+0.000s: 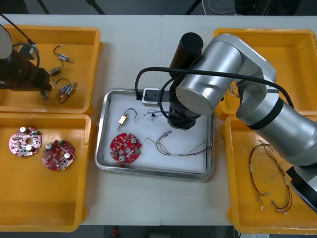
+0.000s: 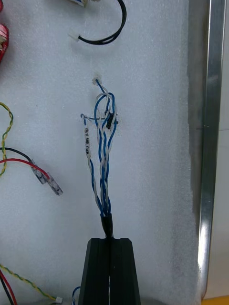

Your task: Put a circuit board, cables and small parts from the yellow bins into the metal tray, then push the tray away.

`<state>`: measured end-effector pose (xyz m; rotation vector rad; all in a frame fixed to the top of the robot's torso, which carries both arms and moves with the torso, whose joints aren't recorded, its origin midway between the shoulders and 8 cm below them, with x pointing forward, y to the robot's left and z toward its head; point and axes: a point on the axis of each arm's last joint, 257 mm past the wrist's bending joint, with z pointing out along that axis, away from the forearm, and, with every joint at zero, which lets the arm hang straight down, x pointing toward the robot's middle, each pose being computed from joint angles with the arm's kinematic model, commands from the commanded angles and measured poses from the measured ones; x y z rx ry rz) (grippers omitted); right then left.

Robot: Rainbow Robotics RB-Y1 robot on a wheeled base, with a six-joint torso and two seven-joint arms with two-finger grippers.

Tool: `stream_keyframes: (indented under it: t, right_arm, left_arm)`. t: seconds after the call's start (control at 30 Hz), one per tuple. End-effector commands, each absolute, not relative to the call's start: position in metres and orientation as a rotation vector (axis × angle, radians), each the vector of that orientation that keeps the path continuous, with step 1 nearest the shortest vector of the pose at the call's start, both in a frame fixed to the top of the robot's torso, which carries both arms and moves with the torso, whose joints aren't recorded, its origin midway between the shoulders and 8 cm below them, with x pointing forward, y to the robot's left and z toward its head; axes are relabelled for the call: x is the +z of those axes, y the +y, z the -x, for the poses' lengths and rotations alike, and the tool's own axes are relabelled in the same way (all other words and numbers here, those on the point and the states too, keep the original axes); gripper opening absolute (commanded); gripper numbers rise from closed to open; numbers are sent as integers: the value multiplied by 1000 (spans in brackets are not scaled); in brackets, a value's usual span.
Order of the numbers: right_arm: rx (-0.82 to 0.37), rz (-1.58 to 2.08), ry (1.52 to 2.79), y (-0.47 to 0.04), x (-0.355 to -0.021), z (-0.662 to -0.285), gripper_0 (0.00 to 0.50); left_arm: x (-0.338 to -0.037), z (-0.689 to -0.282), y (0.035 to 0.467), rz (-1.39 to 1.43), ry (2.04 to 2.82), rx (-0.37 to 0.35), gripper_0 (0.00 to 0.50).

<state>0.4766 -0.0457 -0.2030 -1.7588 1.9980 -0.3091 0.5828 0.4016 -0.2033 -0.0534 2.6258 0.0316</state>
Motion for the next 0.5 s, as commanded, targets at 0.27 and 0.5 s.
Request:
stream_keyframes:
  t: [0.27,0.5]
  right_arm:
    - [-378,1739,2022,-50,-230,-492,0]
    - [-376,1727,2031,-51,-230,-492,500]
  left_arm:
    - [-227,-579,401,-86,2629,75,500]
    - [-241,-575,405,-71,2622,64,500]
